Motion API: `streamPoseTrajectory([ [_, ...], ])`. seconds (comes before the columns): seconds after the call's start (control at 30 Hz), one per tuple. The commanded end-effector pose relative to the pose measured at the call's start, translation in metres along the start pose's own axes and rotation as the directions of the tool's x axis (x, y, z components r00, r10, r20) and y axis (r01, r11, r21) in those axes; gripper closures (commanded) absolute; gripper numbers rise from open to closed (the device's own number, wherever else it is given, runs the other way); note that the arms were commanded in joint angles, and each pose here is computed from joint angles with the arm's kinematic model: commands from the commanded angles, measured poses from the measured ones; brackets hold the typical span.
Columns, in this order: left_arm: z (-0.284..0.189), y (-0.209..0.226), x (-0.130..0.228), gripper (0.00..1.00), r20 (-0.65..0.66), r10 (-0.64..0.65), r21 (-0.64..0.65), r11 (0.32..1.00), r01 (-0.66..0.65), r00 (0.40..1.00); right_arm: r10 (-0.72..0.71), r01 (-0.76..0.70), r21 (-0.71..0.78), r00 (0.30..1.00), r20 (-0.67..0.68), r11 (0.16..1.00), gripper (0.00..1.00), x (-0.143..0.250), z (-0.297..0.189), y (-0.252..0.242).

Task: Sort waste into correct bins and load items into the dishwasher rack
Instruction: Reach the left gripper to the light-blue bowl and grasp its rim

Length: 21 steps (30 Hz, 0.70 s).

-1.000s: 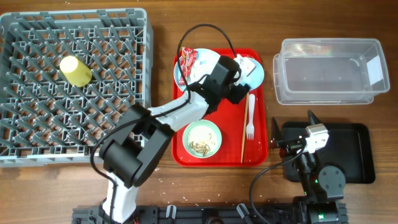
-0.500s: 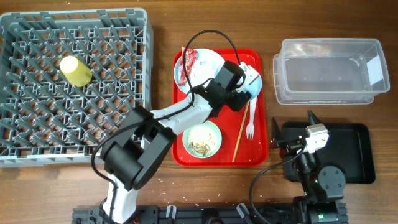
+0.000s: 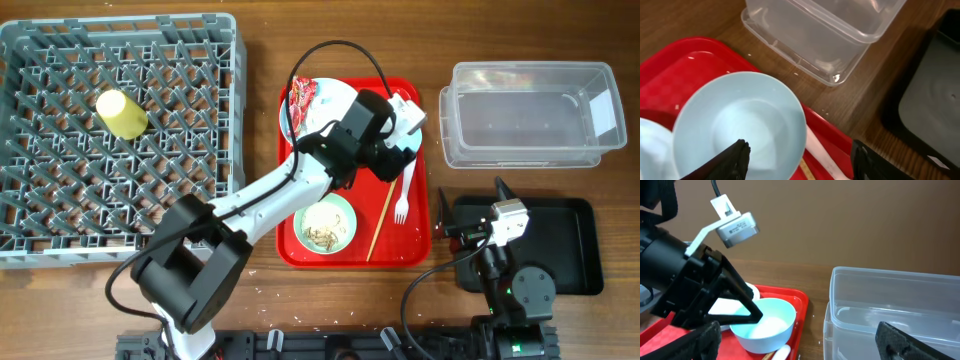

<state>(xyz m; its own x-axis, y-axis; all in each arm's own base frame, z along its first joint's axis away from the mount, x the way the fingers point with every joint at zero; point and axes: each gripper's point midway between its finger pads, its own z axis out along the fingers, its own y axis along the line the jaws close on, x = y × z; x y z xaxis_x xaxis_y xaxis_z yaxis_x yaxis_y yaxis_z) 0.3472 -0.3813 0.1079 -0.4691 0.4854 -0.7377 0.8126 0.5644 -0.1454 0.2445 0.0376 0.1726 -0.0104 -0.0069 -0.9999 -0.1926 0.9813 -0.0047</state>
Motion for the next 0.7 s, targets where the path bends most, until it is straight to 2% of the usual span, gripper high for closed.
streamPoseTrajectory([
  [0.0, 0.017, -0.007, 0.02, 0.34, -0.051, -0.012, 0.046, 0.999, 0.015, 0.999, -0.018, 0.018, -0.001, 1.0, 0.007, 1.0, 0.0, -0.001, 0.0, 0.0],
  [0.27, 0.031, -0.005, 0.039, 0.39, -0.095, 0.079, 0.057, 0.996, -0.073, 0.992, -0.018, 0.018, -0.001, 1.0, 0.007, 1.0, 0.0, -0.001, 0.0, 0.0],
  [0.67, 0.044, -0.003, 0.06, 0.41, -0.148, 0.067, 0.063, 0.996, -0.058, 0.987, -0.018, 0.018, -0.001, 1.0, 0.007, 1.0, 0.0, -0.001, 0.0, 0.0],
])
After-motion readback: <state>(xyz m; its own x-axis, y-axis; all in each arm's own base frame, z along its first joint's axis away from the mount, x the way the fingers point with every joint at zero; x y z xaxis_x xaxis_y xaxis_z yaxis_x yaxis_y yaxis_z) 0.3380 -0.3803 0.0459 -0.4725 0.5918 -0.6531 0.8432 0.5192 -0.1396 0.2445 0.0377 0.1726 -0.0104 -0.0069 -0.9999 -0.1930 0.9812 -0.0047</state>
